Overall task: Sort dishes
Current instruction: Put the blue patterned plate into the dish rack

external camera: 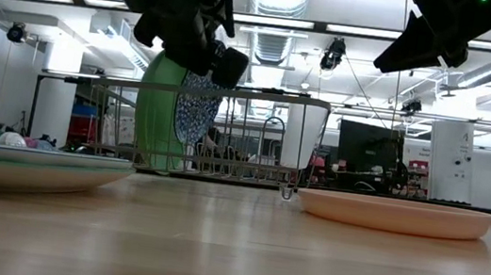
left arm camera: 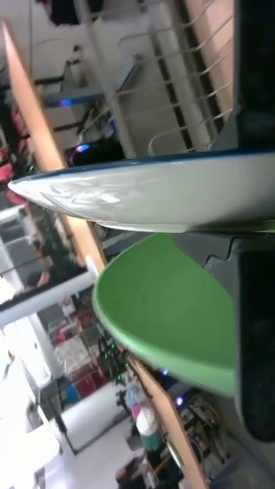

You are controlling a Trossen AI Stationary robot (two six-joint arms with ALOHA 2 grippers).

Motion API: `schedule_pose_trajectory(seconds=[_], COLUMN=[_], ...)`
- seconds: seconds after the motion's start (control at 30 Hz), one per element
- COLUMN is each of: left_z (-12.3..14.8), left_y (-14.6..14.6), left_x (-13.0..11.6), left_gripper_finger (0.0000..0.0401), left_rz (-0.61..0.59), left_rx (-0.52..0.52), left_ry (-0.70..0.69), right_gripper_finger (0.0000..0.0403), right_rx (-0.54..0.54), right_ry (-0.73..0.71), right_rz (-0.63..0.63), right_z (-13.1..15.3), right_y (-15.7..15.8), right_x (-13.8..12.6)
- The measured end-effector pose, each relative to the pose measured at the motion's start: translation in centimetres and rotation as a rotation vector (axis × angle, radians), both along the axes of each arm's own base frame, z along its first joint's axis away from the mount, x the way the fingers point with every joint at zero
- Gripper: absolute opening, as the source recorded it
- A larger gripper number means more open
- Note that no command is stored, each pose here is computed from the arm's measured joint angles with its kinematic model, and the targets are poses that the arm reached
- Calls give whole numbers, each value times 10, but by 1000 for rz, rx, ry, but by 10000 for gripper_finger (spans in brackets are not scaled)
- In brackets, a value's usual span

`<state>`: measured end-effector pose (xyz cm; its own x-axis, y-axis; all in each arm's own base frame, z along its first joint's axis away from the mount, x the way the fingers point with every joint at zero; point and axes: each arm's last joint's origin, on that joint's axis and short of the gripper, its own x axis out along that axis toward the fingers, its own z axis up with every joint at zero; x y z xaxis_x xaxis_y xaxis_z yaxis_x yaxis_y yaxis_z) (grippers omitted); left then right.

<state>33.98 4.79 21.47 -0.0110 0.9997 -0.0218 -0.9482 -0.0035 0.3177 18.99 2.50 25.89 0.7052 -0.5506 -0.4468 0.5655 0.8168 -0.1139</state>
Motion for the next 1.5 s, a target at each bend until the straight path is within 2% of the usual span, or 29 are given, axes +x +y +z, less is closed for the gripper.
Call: schedule_pose_trajectory(seconds=[0.13,0.27,0.6,0.83,1.03,1.27,1.5], left_z=[-5,-14,-24,-25,-23,-8,14], left_y=[1,4,8,8,8,9,10], left_x=[-1,-5,-13,-12,-10,-2,5], left_gripper_finger=[24,24,31,55,81,113,133], left_rz=[-50,-74,-80,-88,-93,-104,-97], left_rx=[-35,-80,-148,-173,-181,-185,-193], left_ry=[28,-7,-57,-152,-199,-232,-171], right_gripper_finger=[135,139,147,141,151,156,126], right_rx=[1,2,13,14,23,31,62], right_ry=[0,1,3,3,0,33,80], right_rz=[1,3,16,17,19,103,267], right_z=[0,0,0,0,0,-1,-5], right_y=[0,0,1,1,1,3,8], right_x=[0,0,0,0,0,2,9])
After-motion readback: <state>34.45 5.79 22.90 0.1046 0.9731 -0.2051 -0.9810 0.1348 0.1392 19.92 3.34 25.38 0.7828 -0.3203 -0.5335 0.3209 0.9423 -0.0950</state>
